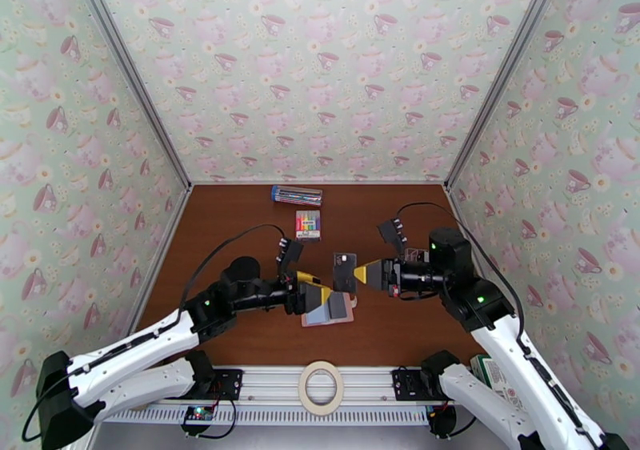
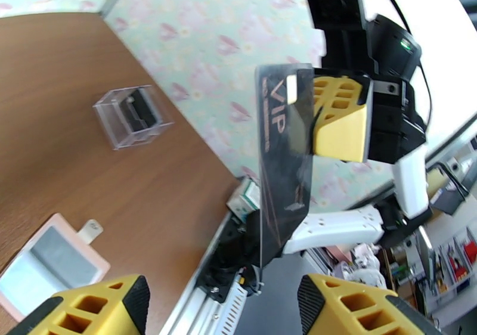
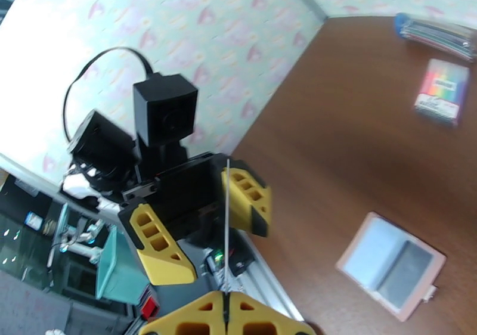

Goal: Put the credit cards into the card holder

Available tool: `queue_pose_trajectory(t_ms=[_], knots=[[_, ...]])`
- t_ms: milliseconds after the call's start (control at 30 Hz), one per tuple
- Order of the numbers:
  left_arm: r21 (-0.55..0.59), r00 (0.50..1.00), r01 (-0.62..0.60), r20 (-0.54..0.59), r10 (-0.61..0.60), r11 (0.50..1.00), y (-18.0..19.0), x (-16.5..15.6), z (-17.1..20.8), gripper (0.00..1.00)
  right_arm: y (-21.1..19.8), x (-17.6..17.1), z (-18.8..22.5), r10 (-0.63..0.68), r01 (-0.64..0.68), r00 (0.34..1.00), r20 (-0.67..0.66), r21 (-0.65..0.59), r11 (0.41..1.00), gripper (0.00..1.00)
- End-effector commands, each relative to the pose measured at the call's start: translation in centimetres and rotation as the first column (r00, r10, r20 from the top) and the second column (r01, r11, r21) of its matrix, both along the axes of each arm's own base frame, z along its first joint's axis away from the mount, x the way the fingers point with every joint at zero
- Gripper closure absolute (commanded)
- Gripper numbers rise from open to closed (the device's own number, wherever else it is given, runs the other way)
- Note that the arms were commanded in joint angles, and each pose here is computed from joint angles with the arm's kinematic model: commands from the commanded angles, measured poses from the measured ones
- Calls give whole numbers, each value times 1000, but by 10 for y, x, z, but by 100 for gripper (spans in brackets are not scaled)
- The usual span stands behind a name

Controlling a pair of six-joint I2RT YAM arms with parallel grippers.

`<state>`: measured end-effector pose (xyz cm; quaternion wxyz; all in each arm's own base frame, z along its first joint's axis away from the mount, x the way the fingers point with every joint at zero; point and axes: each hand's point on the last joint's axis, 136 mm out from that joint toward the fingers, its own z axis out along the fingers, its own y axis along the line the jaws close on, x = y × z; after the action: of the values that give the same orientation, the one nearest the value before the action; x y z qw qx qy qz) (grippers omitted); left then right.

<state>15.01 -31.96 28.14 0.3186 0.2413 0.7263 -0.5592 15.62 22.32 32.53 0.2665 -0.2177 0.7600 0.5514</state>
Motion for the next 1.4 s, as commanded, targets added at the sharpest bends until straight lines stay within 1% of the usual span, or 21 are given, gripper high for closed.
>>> queue_pose_trajectory(t_ms=[0, 33, 200, 400, 467, 533, 600, 733, 800, 867, 933, 1200, 1367], knots=[[-46, 997, 62, 50, -60, 997, -5, -10, 17, 32, 5, -10, 7, 52, -52, 999, 2, 40, 998, 100], [-49, 997, 64, 52, -61, 997, -5, -10, 18, 35, 6, -10, 5, 57, -57, 998, -6, 40, 998, 100], [-75, 995, 90, 59, -86, 993, -7, -15, 25, 40, 11, -10, 0, 76, -76, 997, -17, 34, 997, 100], [-101, 992, 113, 62, -107, 988, -9, -21, 29, 54, 17, -12, -6, 97, -96, 995, -20, 24, 995, 100], [-108, 993, 112, 60, -106, 988, -8, -22, 32, 63, 17, -12, -9, 99, -98, 995, -26, 20, 995, 100], [-107, 993, 111, 56, -105, 988, -9, -22, 32, 69, 18, -12, -11, 100, -100, 995, -29, 20, 995, 100], [-108, 994, 105, 49, -100, 989, -9, -21, 32, 77, 18, -13, -11, 106, -105, 994, -26, 22, 994, 100], [-114, 995, 94, 32, -91, 989, -10, -19, 31, 100, 19, -15, -13, 123, -123, 992, -18, 27, 992, 100], [-120, 996, 93, 26, -90, 988, -10, -18, 31, 100, 20, -16, -12, 134, -133, 991, -12, 35, 990, 100], [-133, 995, 97, 21, -95, 986, -11, -18, 33, 100, 20, -17, -10, 143, -143, 990, -5, 47, 989, 94], [-142, 995, 102, 23, -100, 985, -12, -19, 36, 100, 20, -19, -8, 152, -152, 988, 5, 53, 987, 91], [-157, 993, 121, 15, -120, 980, -14, -22, 37, 100, 19, -28, -4, 183, -185, 983, 31, 72, 980, 89], [-160, 990, 139, 7, -139, 977, -18, -22, 38, 100, 22, -31, -6, 204, -205, 979, 30, 68, 976, 84]])
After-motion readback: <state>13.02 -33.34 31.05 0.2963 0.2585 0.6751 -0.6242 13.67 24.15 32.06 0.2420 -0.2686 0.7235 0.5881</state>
